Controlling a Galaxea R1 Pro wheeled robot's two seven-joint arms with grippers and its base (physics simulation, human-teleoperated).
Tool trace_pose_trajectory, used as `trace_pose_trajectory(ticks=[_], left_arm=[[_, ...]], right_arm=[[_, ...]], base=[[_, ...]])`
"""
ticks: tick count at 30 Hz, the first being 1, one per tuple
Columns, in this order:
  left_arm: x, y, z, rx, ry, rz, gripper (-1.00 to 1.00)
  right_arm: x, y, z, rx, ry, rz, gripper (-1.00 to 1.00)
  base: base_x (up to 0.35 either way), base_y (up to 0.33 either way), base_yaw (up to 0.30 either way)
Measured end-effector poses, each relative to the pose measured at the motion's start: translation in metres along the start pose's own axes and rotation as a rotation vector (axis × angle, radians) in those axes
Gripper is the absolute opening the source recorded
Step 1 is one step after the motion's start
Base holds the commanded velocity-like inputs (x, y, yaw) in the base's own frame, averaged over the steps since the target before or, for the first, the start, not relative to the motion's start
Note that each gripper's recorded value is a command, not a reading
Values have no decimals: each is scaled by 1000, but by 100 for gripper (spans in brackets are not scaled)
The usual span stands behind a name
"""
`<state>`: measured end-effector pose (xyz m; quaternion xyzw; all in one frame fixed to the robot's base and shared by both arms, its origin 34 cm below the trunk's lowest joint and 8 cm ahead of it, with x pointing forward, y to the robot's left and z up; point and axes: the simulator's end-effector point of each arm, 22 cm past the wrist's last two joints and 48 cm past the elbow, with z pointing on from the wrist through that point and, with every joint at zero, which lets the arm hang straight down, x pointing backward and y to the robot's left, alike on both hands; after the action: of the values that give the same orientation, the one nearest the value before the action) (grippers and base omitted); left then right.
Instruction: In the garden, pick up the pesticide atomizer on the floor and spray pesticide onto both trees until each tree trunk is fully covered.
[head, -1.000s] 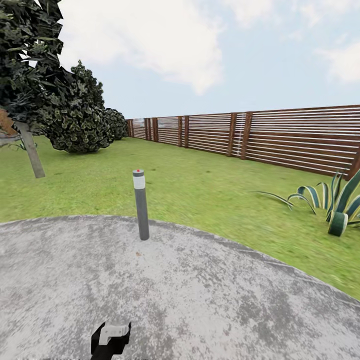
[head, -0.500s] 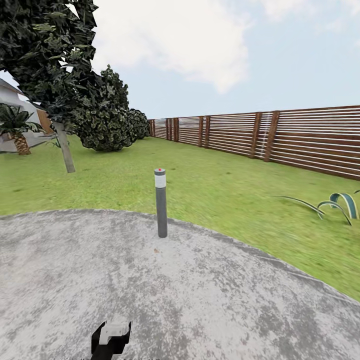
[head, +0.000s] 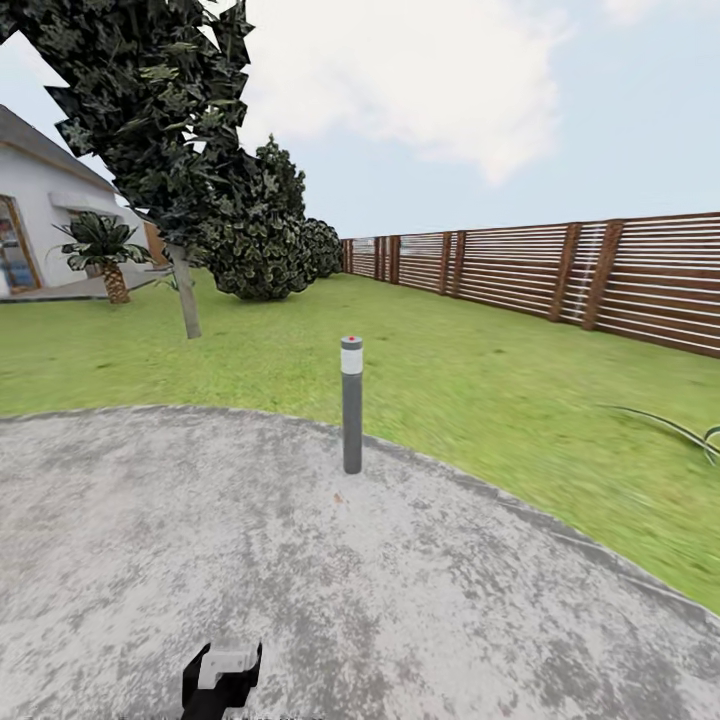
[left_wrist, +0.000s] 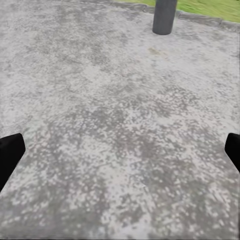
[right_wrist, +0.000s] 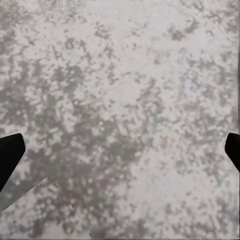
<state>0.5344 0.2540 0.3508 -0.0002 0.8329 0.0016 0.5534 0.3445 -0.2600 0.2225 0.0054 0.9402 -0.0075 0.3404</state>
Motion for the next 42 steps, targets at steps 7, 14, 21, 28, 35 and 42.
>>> trace_pose_trajectory(ticks=[7, 14, 21, 28, 35, 42], left_arm=[[0, 0, 0, 0, 0, 0, 100], [0, 0, 0, 0, 0, -1, 100], [0, 0, 0, -1, 0, -1, 100], [0, 0, 0, -1, 0, -1, 100], [0, 0, 0, -1, 0, -1, 100], [0, 0, 0, 0, 0, -1, 100]], right_arm=[[0, 0, 0, 0, 0, 0, 100], [0, 1, 0, -1, 0, 1, 100], [0, 1, 0, -1, 0, 1, 100], [0, 1, 0, -1, 0, 1, 100], [0, 1, 0, -1, 0, 1, 100], [0, 1, 0, -1, 0, 1, 100]], base=[[0, -305, 282], [0, -303, 282], [0, -267, 283], [0, -34, 283], [0, -2, 283], [0, 0, 282]])
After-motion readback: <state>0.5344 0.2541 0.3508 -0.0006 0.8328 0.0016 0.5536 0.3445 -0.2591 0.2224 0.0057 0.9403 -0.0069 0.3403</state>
